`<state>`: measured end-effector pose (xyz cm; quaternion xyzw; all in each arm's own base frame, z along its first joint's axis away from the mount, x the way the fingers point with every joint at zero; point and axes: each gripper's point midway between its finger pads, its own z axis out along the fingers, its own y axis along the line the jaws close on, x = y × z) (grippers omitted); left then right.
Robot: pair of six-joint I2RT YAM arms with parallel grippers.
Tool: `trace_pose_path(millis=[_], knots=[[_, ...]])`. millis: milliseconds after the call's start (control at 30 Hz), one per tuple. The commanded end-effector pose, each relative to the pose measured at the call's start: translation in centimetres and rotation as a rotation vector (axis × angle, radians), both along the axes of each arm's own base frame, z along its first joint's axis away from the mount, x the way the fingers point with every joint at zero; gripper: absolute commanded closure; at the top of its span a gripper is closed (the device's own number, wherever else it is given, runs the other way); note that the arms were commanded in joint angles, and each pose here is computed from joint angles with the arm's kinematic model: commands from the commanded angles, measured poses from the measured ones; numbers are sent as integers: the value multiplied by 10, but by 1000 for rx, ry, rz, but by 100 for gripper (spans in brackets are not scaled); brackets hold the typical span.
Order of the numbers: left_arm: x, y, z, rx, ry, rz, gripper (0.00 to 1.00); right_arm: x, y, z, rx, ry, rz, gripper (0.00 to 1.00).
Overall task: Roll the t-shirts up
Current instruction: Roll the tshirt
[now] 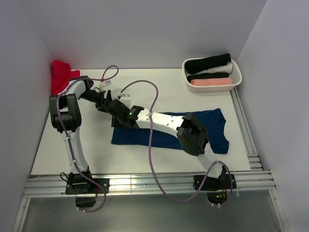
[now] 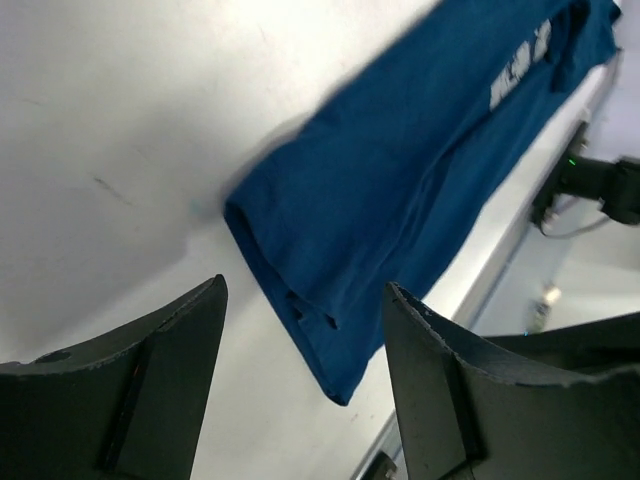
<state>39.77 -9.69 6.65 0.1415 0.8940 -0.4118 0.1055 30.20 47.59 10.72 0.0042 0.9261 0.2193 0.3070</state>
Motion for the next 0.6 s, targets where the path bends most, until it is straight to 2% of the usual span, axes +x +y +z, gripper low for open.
trace_pose_path(millis=[0, 333, 567], knots=[[-15, -12, -5, -93, 59, -57, 31, -32, 0, -17, -94, 44, -27, 56], [-19, -24, -35, -53, 99, -78, 31, -69, 33, -54, -142, 111, 31, 58], [-15, -24, -44, -24, 96, -59, 33, -71, 19, -76, -242, 126, -5, 56]])
